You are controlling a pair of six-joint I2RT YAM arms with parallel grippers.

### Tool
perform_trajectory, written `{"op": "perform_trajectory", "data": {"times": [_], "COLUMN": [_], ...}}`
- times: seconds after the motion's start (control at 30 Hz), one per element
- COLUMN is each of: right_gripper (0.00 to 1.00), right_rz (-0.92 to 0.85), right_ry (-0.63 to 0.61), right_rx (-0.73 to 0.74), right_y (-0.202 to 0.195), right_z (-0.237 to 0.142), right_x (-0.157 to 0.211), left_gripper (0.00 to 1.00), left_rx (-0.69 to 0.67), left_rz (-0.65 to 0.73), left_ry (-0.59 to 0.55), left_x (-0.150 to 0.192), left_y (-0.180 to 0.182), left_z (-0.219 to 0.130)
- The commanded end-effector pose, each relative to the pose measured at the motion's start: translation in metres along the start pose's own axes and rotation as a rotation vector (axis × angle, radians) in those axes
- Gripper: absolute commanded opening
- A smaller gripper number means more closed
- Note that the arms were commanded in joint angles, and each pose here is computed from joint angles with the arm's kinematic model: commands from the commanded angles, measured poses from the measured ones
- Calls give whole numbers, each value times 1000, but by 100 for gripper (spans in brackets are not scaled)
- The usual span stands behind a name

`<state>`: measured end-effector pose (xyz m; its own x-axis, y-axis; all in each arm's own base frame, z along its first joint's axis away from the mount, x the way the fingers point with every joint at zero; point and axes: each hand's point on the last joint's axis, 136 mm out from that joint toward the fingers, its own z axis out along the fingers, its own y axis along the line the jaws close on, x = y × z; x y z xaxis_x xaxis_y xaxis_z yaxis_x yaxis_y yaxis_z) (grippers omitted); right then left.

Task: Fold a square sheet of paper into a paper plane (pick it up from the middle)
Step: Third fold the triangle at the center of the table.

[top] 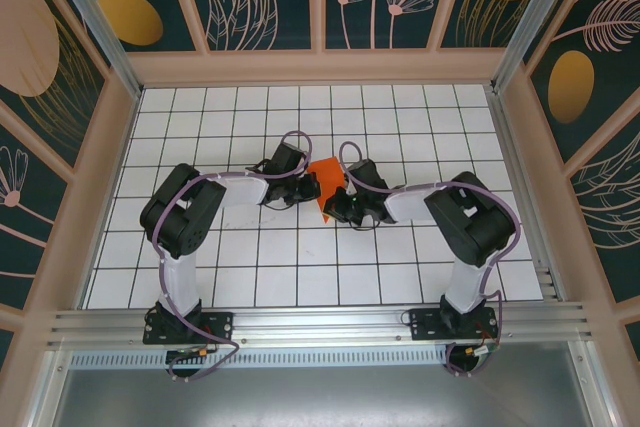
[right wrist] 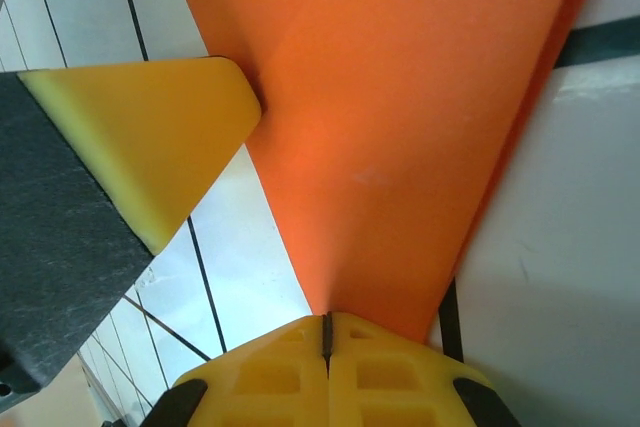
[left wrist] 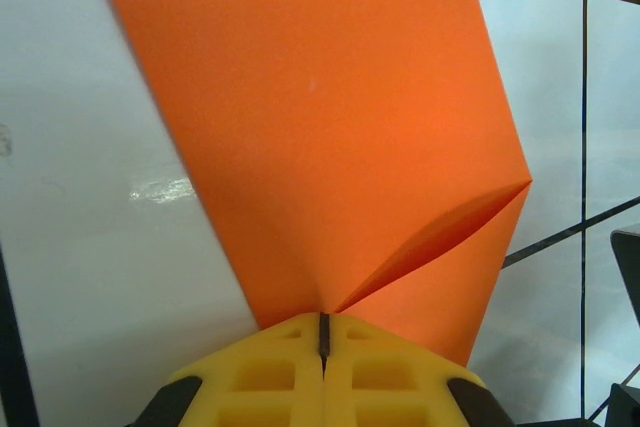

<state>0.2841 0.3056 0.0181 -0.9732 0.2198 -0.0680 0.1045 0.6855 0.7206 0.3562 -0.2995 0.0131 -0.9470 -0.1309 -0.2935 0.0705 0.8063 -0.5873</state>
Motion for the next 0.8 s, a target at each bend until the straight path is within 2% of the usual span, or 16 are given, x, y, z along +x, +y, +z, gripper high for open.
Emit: {"op": "perform_trajectory", "data": {"times": [0.0, 0.17, 0.27, 0.4, 0.57, 0.77], "right_gripper": [0, 0, 0, 0, 0, 0], "right_rz": [-11, -3, -22, -67, -59, -83], "right_ry": [53, 113, 131, 40, -107, -101], "right_rx": [40, 60, 10, -26, -19, 22], "right_y": [-12, -24, -7, 21, 17, 0], "right_z": [6, -2, -12, -28, -41, -20], "right_x": [16, 43, 48, 23, -23, -47], "left_gripper": [0, 0, 0, 0, 0, 0], "left_rx": [-213, -215, -213, -202, -191, -173], "left_rz": [-63, -62, -56, -41, 11, 66], "left_ry": [46, 44, 42, 36, 16, 10], "left_x": [26, 25, 24, 21, 13, 6], "left_y": [62, 63, 62, 58, 53, 46], "left_z": [6, 6, 6, 8, 7, 8]}}
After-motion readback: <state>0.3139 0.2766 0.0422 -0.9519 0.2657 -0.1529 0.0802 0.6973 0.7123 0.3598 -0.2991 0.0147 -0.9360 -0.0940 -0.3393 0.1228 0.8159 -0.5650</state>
